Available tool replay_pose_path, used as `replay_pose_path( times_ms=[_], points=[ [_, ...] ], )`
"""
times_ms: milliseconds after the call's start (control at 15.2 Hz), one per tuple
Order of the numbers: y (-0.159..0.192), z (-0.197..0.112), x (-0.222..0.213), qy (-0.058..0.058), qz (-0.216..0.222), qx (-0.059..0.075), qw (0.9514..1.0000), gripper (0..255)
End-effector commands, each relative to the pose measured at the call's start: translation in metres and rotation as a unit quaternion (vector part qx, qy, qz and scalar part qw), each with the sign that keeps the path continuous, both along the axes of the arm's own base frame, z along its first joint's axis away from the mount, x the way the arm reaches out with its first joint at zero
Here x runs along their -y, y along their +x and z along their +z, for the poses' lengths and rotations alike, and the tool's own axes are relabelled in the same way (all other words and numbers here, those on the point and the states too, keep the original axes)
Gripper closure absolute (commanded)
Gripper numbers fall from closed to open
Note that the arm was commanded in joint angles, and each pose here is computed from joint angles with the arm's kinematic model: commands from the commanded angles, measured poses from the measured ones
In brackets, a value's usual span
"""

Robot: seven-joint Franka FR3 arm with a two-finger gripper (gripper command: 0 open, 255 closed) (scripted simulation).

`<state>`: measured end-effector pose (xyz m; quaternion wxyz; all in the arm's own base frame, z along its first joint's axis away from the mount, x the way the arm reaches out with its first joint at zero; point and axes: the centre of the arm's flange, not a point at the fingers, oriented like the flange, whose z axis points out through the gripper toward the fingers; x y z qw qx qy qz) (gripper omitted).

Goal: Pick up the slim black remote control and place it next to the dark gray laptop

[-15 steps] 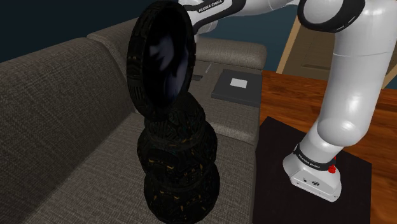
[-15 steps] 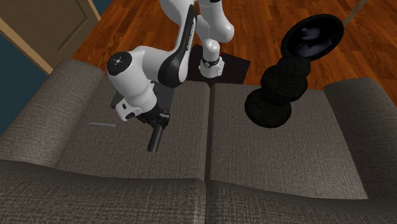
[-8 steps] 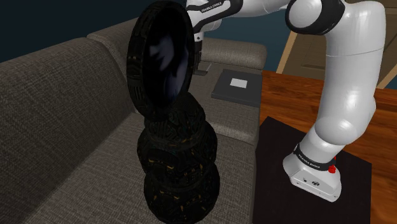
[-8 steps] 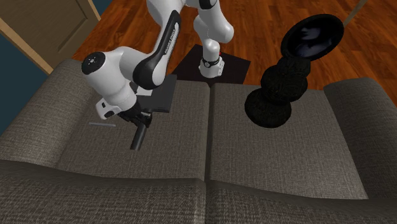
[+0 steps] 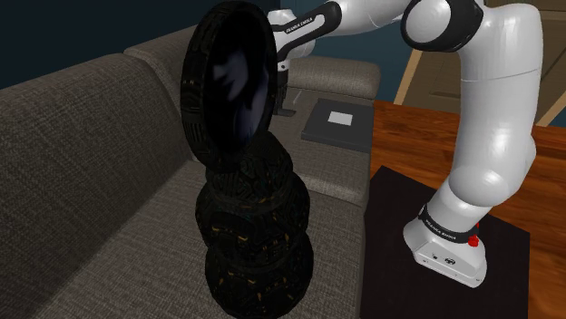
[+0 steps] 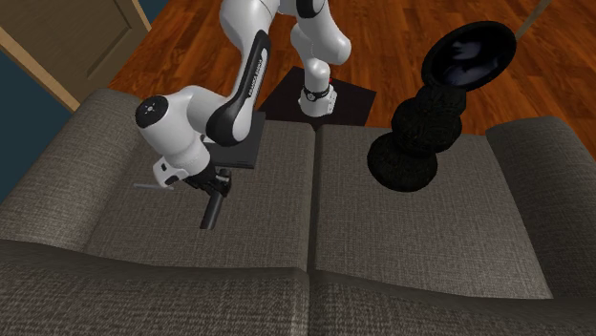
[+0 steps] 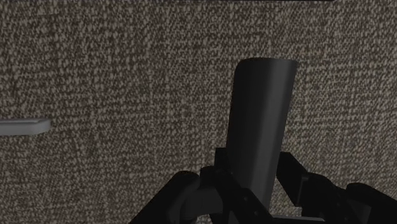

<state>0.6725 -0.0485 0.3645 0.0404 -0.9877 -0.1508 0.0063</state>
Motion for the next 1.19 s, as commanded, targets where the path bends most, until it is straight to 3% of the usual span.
replay_pose_path(
  times_ms=[0,330,858,924,1122],
  points=[
    [0.001,-0.012,0.0,0.0,0.0,0.0,1.0,255],
    [0.001,-0.035,0.0,0.0,0.0,0.0,1.0,255],
    [0.001,-0.035,0.0,0.0,0.0,0.0,1.0,255],
    [0.001,-0.035,0.0,0.0,0.0,0.0,1.0,0],
    [0.001,-0.035,0.0,0.0,0.0,0.0,1.0,0]
  ],
)
